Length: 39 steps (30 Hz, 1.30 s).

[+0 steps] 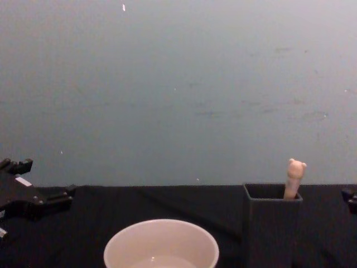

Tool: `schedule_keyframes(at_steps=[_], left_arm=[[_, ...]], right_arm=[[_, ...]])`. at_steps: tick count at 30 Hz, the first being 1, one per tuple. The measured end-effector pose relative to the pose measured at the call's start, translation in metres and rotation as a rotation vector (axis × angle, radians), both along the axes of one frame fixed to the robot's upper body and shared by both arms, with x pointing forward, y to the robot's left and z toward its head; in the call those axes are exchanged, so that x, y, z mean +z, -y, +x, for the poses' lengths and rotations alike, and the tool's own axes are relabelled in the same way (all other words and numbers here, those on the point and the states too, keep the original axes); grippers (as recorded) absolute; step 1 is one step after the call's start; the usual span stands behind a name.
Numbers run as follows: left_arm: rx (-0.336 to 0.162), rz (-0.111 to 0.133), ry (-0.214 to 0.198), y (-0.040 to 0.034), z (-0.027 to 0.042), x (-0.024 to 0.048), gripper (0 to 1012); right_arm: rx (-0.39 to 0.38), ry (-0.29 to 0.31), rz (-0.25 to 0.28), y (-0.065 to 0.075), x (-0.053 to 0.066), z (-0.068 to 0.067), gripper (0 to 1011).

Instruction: Pick up the stirring spoon with one hand, stir inside the cup, then place it back in its original position.

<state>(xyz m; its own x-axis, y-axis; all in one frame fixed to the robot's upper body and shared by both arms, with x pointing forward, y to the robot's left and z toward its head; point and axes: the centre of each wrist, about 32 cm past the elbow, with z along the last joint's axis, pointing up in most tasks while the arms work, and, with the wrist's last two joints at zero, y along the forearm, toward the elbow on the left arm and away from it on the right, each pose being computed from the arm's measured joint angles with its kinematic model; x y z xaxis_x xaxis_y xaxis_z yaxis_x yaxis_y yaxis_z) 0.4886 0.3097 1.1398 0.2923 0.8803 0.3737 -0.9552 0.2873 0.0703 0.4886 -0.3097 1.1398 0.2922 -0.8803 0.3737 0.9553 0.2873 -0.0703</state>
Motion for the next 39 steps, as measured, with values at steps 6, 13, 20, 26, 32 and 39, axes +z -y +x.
schedule_keyframes(at_steps=[6, 13, 20, 26, 32, 39], left_arm=[[0.000, 0.000, 0.000, 0.0000, 0.0000, 0.0000, 1001], [0.000, 0.000, 0.000, 0.0000, 0.0000, 0.0000, 1001], [0.000, 0.000, 0.000, 0.0000, 0.0000, 0.0000, 1001], [0.000, 0.000, 0.000, 0.0000, 0.0000, 0.0000, 1001], [0.000, 0.000, 0.000, 0.0000, 0.0000, 0.0000, 1001], [0.000, 0.000, 0.000, 0.0000, 0.0000, 0.0000, 1001]], right_arm=[[0.030, 0.002, 0.022, 0.000, 0.005, -0.005, 1002], [0.115, -0.036, 0.101, 0.001, 0.016, -0.022, 1002], [0.252, -0.096, 0.158, 0.004, 0.023, -0.037, 1002], [0.361, -0.127, 0.215, 0.002, 0.027, -0.041, 1002], [0.402, -0.129, 0.257, -0.008, 0.025, -0.034, 1002], [0.409, -0.134, 0.285, -0.020, 0.021, -0.020, 1000]])
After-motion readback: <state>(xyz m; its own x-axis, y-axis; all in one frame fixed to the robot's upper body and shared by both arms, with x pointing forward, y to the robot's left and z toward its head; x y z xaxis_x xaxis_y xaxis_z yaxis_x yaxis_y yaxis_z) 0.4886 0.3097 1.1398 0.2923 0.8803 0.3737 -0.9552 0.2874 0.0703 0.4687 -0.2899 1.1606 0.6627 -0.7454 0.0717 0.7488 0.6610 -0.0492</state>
